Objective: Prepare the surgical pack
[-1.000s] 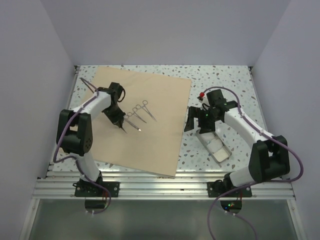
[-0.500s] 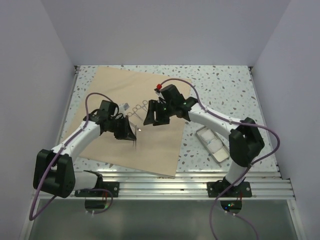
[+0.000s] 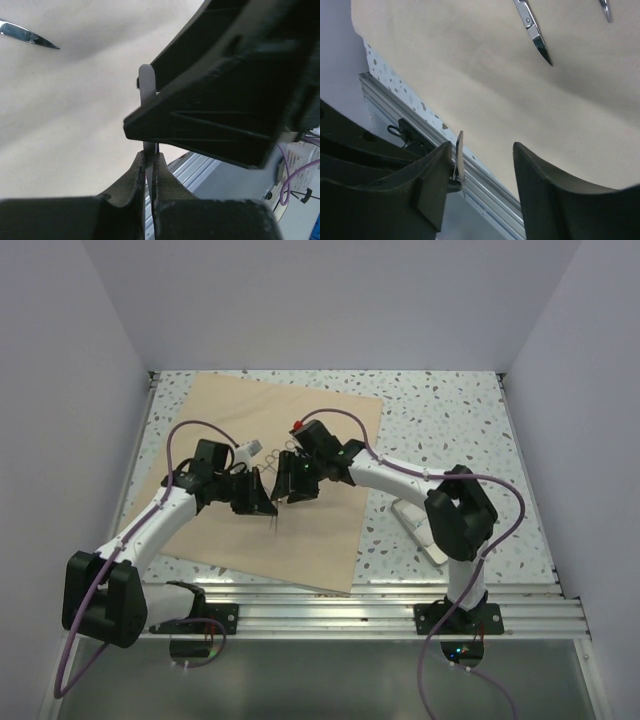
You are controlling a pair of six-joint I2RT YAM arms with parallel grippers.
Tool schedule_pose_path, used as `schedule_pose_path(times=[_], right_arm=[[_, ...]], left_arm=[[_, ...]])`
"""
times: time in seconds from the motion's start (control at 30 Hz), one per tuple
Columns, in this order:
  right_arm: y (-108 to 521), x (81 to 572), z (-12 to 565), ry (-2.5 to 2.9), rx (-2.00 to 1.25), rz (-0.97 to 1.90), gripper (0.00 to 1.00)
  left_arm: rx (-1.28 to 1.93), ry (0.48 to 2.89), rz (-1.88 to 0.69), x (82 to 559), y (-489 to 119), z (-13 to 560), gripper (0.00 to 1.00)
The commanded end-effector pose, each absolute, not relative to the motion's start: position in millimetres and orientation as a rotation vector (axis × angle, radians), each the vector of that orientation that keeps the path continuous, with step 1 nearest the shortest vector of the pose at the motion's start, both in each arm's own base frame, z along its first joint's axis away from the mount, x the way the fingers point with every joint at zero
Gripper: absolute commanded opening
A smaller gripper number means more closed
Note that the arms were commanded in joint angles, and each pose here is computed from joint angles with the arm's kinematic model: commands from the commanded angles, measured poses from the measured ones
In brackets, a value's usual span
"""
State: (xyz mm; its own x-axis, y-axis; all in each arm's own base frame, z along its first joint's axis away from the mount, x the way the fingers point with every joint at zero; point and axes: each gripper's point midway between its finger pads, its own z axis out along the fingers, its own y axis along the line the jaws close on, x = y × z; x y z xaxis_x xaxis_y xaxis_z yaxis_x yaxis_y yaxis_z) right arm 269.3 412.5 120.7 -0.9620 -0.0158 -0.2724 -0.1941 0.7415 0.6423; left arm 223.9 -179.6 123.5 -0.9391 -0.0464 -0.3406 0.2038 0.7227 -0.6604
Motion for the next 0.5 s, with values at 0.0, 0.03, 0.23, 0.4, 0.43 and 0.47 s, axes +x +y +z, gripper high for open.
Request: schedule_pose_path(times=[0.0,0.03,0.23,0.4,0.43,0.47], right_arm=[[426,271,120,2.692,-0.14,1.066,0.52],[428,269,120,2.701,-0.149,1.085,0.48],[434,266,114,2.731,-0.173,1.116,0.04],[410,271,113,2.724,-0.263,0.938,0.0],[402,274,113,2.717,-0.293,0.884,0.0],[381,280,107,2.737,-0.29,0.743,0.0]], left_arm=[[0.207,2.508,-1.099,229,-187,138,0.0],[0.209,2.504,-1.089,230,-186,139,0.0],[0.221,2.495,-1.074,232,-186,141,0.28],[0.238,2.42,-1.053,238,-185,157,0.69],[0.233,2.417,-1.023,241,-182,157,0.71],[0.23,2.418,-1.006,240,-180,158,0.72]])
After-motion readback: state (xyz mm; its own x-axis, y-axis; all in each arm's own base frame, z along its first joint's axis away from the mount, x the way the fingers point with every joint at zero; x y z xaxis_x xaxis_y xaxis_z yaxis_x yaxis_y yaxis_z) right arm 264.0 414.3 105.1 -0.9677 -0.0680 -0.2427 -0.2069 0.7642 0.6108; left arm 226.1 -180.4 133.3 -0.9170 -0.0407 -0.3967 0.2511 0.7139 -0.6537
